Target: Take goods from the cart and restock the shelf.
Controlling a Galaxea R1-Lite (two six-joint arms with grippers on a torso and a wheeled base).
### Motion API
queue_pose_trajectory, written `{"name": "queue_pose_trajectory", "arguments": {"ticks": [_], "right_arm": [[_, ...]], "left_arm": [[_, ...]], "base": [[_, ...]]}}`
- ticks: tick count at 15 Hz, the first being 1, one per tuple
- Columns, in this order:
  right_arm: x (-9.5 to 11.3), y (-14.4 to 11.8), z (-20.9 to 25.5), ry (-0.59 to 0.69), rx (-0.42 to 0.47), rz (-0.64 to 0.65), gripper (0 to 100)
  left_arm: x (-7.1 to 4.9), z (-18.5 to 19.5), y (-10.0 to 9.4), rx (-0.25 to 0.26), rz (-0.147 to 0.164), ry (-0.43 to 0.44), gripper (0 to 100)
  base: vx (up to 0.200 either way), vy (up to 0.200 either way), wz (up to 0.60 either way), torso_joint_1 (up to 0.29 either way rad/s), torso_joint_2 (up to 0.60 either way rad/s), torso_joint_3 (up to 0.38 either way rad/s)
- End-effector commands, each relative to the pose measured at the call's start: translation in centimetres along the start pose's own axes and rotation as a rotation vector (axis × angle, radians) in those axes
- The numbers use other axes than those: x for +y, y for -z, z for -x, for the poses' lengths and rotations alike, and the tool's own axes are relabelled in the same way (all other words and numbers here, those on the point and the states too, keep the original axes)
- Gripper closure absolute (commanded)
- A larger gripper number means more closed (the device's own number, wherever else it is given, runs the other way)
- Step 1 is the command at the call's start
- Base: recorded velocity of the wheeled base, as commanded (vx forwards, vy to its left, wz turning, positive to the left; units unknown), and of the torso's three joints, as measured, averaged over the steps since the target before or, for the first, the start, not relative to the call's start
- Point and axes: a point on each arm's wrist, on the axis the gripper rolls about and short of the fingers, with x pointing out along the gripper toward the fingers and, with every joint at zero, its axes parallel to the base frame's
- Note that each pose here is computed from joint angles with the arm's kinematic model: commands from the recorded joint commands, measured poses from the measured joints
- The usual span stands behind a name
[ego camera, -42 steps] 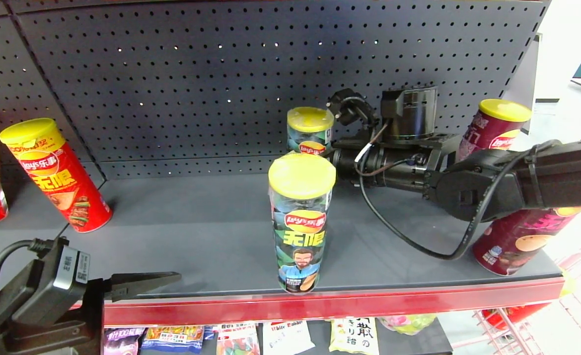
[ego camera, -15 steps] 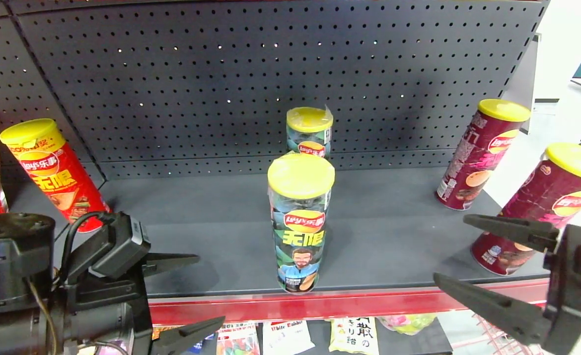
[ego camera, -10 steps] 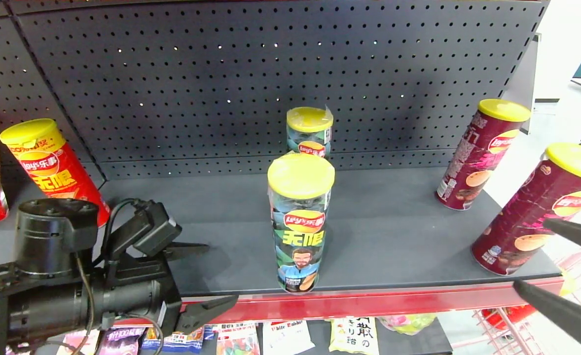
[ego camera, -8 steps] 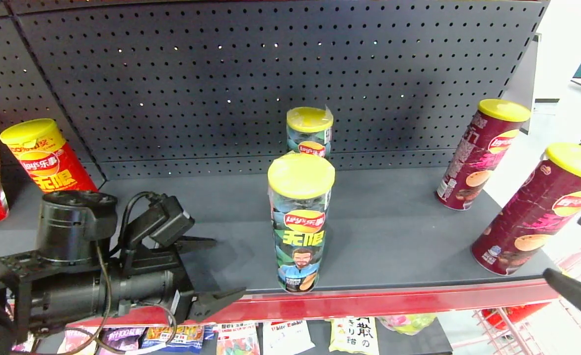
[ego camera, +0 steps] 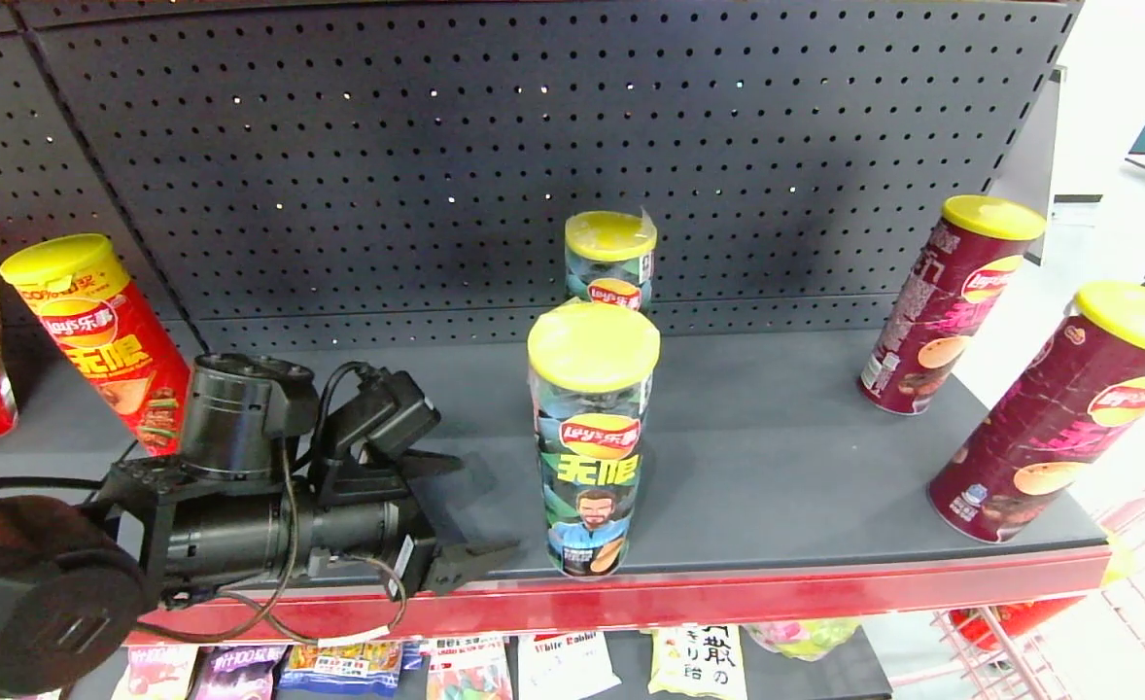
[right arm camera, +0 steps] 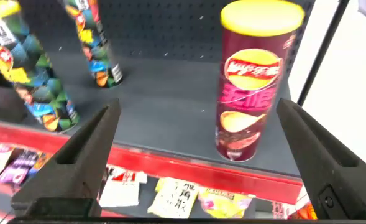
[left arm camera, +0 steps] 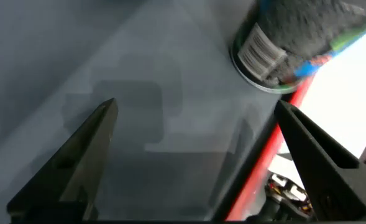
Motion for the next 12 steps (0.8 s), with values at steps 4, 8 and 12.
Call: {"name": "queue_pose_trajectory", "arguments": {"ticks": [4,8,12], "right_arm": [[0.0,0.0,0.3,0.009,-0.014,0.001,0],[0.0,0.3,0.3,0.009,-0.005,0.001,0],[0.0,0.6,0.5,0.009,-0.005,0.001,0]], "left_arm": [[0.8,-1.7,-0.7,-0.003,-0.004,0.004,0],[0.6,-2.2,-0.9,-0.003,-0.008,0.016,0],[0.7,-2.6,-1.0,-0.004,-0.009,0.017,0]], "base": [[0.0,0.0,0.0,0.0,0.0,0.0],[0.0,0.0,0.0,0.0,0.0,0.0],[0.0,0.0,0.0,0.0,0.0,0.0]]}}
